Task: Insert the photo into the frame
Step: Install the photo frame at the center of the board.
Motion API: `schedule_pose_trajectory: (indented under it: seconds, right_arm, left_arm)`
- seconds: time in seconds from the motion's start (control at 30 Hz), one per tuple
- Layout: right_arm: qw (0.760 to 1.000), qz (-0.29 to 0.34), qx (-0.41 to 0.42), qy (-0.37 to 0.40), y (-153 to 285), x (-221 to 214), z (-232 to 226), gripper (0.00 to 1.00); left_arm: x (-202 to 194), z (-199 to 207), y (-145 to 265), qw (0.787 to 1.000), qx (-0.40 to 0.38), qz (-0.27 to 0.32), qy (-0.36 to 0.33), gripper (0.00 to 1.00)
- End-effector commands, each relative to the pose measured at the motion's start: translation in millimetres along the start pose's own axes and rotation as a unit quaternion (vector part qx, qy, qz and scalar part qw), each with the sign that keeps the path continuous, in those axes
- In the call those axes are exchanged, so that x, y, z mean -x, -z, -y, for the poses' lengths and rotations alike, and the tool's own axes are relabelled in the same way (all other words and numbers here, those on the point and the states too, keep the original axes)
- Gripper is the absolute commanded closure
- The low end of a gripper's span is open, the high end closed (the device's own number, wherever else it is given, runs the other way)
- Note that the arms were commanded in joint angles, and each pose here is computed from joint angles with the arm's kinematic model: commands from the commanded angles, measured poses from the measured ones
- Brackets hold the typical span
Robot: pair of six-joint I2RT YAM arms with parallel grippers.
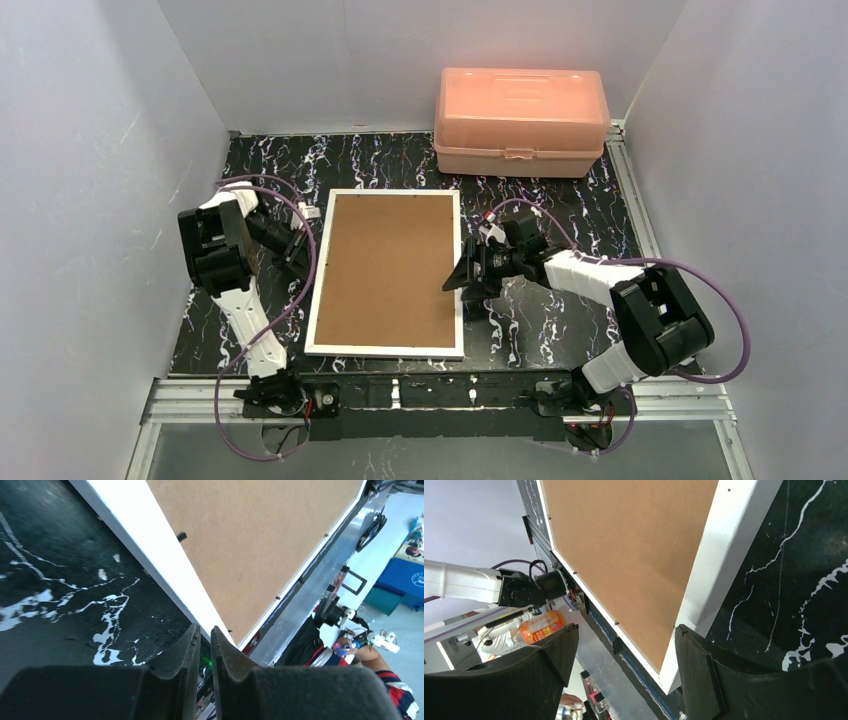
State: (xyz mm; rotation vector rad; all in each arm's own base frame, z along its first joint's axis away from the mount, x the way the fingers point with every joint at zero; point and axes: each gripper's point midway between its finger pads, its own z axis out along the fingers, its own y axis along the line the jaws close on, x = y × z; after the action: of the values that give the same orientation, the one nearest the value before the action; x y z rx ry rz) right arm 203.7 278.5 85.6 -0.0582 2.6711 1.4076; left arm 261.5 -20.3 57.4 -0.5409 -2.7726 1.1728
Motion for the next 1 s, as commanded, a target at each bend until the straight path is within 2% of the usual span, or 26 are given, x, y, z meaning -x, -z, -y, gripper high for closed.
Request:
schedule_pose_trajectory:
  seconds: [0.0,0.2,0.37,0.63,0.8,0.97]
  right_arm:
    - [1.000,0.002,0.020,0.013,7.6,-4.0,-10.9,0.23]
    - [1.000,-0.013,0.009,0.010,0.5,-8.7,-1.0,0.23]
    - [1.000,-0.007,-0.012,0.017,-4.6,1.1,6.5,0.24]
    - [0.999,0.017,-0.041,0.008,-10.0,23.8,26.7,0.21]
    - [0.999,0.038,-0.026,0.015,-12.6,51.7,19.7,0.21]
    - [0.995,0.089,-0.025,0.027,19.4,102.8,7.8,0.21]
  left_arm:
    - [-15.7,12.7,2.5,0.999,-0.004,-0.012,-0.042,0.88]
    - [-24.0,7.9,-9.2,0.999,-0.007,-0.015,-0.041,0.92]
    - [-24.5,11.1,-19.2,0.999,-0.022,-0.011,-0.037,1.00]
    - [-18.4,9.1,-27.7,0.999,-0.038,0.000,-0.024,1.00]
    - [-7.9,11.4,-27.4,0.999,-0.043,0.012,-0.021,1.00]
    - [2.4,8.6,-20.2,0.999,-0.031,0.025,-0.020,1.00]
